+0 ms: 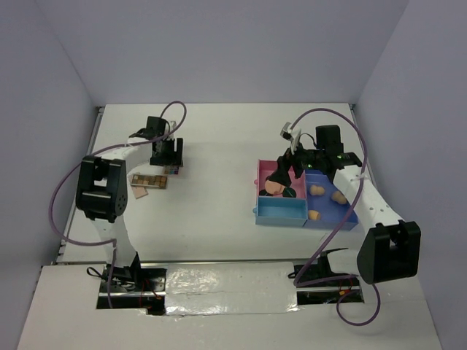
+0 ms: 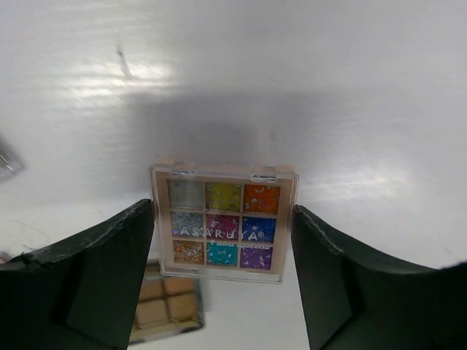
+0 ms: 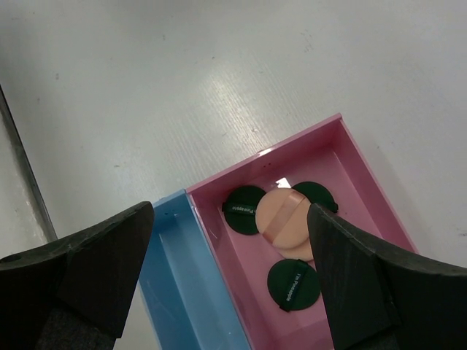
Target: Organize the makeup
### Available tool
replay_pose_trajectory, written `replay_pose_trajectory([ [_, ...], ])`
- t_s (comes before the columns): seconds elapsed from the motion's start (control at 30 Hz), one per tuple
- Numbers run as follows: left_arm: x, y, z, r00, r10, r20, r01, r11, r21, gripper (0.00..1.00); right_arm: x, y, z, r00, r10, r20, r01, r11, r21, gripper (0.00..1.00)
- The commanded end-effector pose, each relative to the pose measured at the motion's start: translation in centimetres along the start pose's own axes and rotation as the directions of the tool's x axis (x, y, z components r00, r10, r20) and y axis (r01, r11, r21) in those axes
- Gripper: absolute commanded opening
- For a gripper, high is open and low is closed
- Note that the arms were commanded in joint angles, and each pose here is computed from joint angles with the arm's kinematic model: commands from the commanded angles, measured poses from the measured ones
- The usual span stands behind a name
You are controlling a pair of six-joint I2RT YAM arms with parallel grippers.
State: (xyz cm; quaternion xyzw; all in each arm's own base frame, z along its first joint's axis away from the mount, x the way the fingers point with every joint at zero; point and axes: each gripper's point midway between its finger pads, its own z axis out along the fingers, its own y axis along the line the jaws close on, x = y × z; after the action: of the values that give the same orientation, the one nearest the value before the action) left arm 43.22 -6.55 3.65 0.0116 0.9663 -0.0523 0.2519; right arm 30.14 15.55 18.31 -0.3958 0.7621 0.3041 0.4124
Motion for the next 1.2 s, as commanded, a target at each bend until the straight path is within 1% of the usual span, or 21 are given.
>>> replay_pose_trajectory([
  [0.0, -3.7, -5.4, -5.1, 0.981, -0.049, 0.190, 0.003, 0.972, 0.236, 0.17, -1.9, -0.2, -1.0, 0.997, -0.063, 0.045, 0.062, 0.998, 0.032, 0.93],
  [0.03, -4.5, -6.3, -5.9, 0.969, -0.046, 0.243, -0.020, 0.964, 0.264, 0.17, -1.9, -0.3, -1.1, 0.997, -0.060, 0.046, 0.058, 0.998, 0.035, 0.93],
  [0.07, -3.4, -8.1, -6.2, 0.970, -0.027, 0.240, -0.049, 0.951, 0.306, 0.17, -1.9, -0.4, -1.2, 0.997, -0.060, 0.047, 0.058, 0.998, 0.038, 0.93],
  [0.13, -4.0, -10.1, -8.3, 0.951, -0.017, 0.309, -0.098, 0.931, 0.353, 0.17, -1.8, -0.4, -1.3, 0.997, -0.056, 0.046, 0.054, 0.998, 0.038, 0.93],
  [0.2, -2.7, -13.0, -9.8, 0.945, -0.010, 0.327, -0.137, 0.896, 0.422, 0.16, -1.7, -0.5, -1.5, 0.998, -0.050, 0.046, 0.048, 0.998, 0.045, 0.93],
  [0.27, -1.9, -16.1, -11.4, 0.926, -0.024, 0.376, -0.180, 0.848, 0.498, 0.16, -1.9, -0.9, -2.0, 0.998, -0.048, 0.051, 0.044, 0.997, 0.061, 0.93],
  [0.4, 0.2, -22.1, -14.0, 0.912, -0.046, 0.408, -0.243, 0.739, 0.628, 0.16, -2.4, -2.4, -3.5, 0.997, -0.037, 0.071, 0.028, 0.992, 0.120, 0.92],
  [0.43, 1.7, -24.1, -14.5, 0.922, -0.048, 0.383, -0.239, 0.709, 0.664, 0.16, -2.5, -2.7, -3.8, 0.996, -0.032, 0.079, 0.021, 0.991, 0.132, 0.91],
  [0.47, 1.5, -25.2, -15.1, 0.912, -0.061, 0.406, -0.257, 0.687, 0.680, 0.16, -2.7, -4.0, -4.9, 0.995, -0.012, 0.095, -0.005, 0.985, 0.174, 0.90],
  [0.63, 3.6, -30.5, -16.9, 0.905, -0.095, 0.414, -0.268, 0.630, 0.729, 0.16, -3.2, -5.9, -7.1, 0.990, 0.020, 0.140, -0.050, 0.975, 0.218, 0.89],
  [0.73, 3.8, -32.5, -17.4, 0.895, -0.112, 0.431, -0.276, 0.621, 0.734, 0.16, -3.1, -6.2, -7.7, 0.991, 0.010, 0.134, -0.041, 0.972, 0.232, 0.89],
  [0.77, 4.2, -33.2, -17.1, 0.898, -0.108, 0.426, -0.274, 0.620, 0.735, 0.15, -3.1, -6.1, -7.7, 0.991, 0.008, 0.133, -0.039, 0.971, 0.234, 0.89],
  [0.8, 4.5, -34.5, -17.8, 0.892, -0.112, 0.437, -0.291, 0.599, 0.746, 0.13, -3.0, -6.1, -7.8, 0.991, 0.007, 0.134, -0.039, 0.971, 0.236, 0.89],
  [0.87, 4.9, -35.7, -17.2, 0.888, -0.119, 0.445, -0.286, 0.615, 0.735, 0.12, -2.9, -5.9, -7.8, 0.991, 0.010, 0.137, -0.042, 0.972, 0.233, 0.89],
  [0.9, 5.1, -37.1, -17.9, 0.882, -0.121, 0.455, -0.301, 0.598, 0.743, 0.10, -2.8, -5.8, -7.8, 0.990, 0.015, 0.140, -0.048, 0.971, 0.235, 0.89],
  [0.93, 5.4, -37.6, -16.9, 0.884, -0.116, 0.453, -0.292, 0.619, 0.729, 0.08, -2.9, -5.7, -7.9, 0.989, 0.011, 0.145, -0.046, 0.970, 0.237, 0.89],
  [0.97, 5.6, -38.2, -16.7, 0.884, -0.112, 0.453, -0.293, 0.623, 0.725, 0.08, -2.8, -5.7, -7.8, 0.989, 0.016, 0.145, -0.050, 0.971, 0.235, 0.89],
  [1.0, 5.8, -39.7, -17.5, 0.880, -0.110, 0.462, -0.309, 0.606, 0.733, 0.08, -2.9, -5.5, -8.0, 0.989, 0.012, 0.149, -0.047, 0.970, 0.237, 0.89],
  [1.07, 6.5, -40.7, -16.1, 0.889, -0.094, 0.447, -0.296, 0.628, 0.720, 0.08, -2.8, -5.5, -8.1, 0.989, 0.015, 0.150, -0.050, 0.970, 0.237, 0.89],
  [1.1, 6.9, -41.8, -16.8, 0.891, -0.086, 0.446, -0.305, 0.613, 0.729, 0.08, -2.8, -5.3, -8.2, 0.988, 0.014, 0.152, -0.050, 0.970, 0.238, 0.89],
  [1.17, 7.1, -41.9, -15.5, 0.886, -0.090, 0.454, -0.287, 0.662, 0.692, 0.08, -2.7, -5.4, -8.3, 0.988, 0.014, 0.152, -0.051, 0.969, 0.241, 0.89],
])
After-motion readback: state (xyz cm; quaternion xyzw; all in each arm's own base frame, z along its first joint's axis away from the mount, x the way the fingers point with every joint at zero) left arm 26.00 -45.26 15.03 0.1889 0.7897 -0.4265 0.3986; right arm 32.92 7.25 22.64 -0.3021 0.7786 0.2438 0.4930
